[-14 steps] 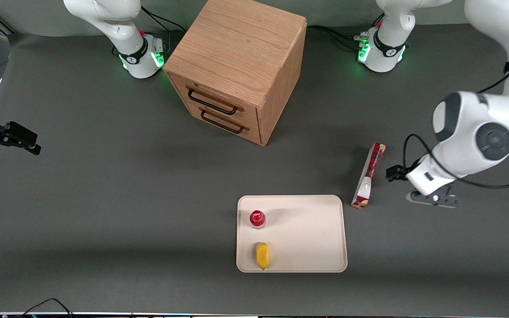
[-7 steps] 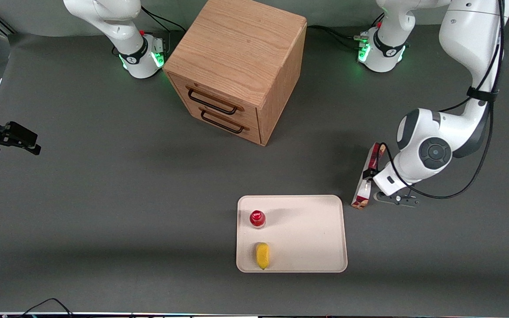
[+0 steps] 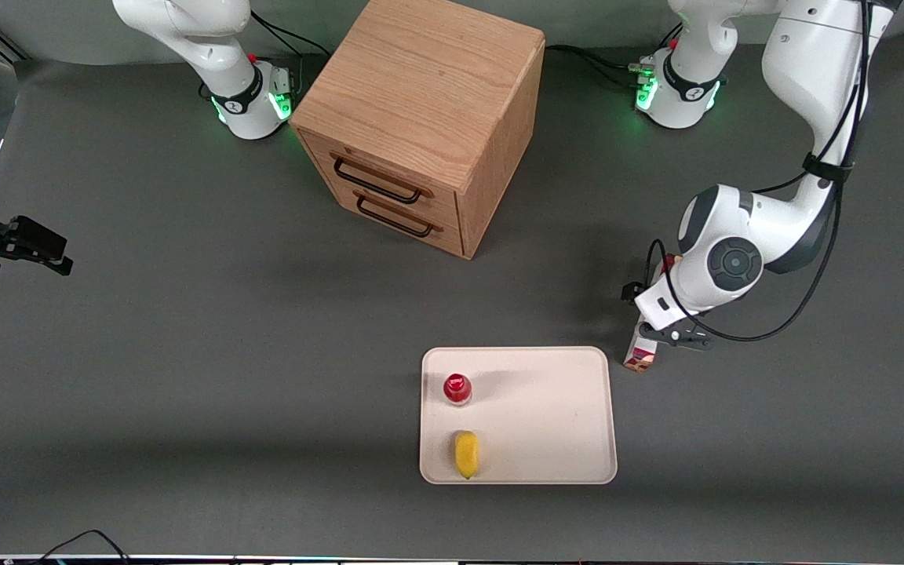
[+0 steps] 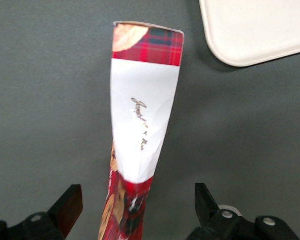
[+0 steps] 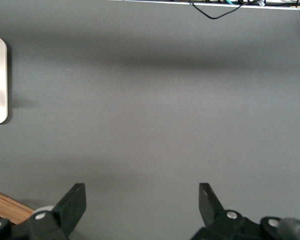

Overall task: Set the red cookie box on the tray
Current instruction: 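Close the left gripper on the cookie box and lift it, then carry the held box over the tray's edge with the left gripper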

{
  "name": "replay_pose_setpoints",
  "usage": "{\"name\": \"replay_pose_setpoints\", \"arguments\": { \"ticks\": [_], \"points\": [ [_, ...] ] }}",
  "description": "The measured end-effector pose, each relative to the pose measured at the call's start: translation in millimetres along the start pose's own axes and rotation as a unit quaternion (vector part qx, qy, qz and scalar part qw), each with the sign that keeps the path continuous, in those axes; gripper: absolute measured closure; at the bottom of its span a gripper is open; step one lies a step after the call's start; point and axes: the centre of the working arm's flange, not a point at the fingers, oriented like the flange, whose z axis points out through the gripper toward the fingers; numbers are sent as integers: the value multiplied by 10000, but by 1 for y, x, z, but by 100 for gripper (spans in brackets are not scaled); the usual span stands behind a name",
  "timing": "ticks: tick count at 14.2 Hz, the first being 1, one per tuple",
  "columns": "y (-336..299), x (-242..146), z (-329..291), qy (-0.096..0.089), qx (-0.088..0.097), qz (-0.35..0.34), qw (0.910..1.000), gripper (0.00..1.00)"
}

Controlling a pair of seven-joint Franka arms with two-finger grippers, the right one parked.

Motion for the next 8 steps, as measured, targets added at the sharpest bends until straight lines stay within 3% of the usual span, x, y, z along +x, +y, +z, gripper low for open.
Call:
{"name": "replay_pose_setpoints", "arguments": {
  "ticks": [2,3,6,8],
  "points": [
    [0,-6,12,60,-12,14,10000,6],
    [0,-7,14,72,-10,19,10000,14],
    [0,-7,13,90,8,43,9999,51],
    [-2,-6,11,123,27,82,9999,70]
  ]
}}
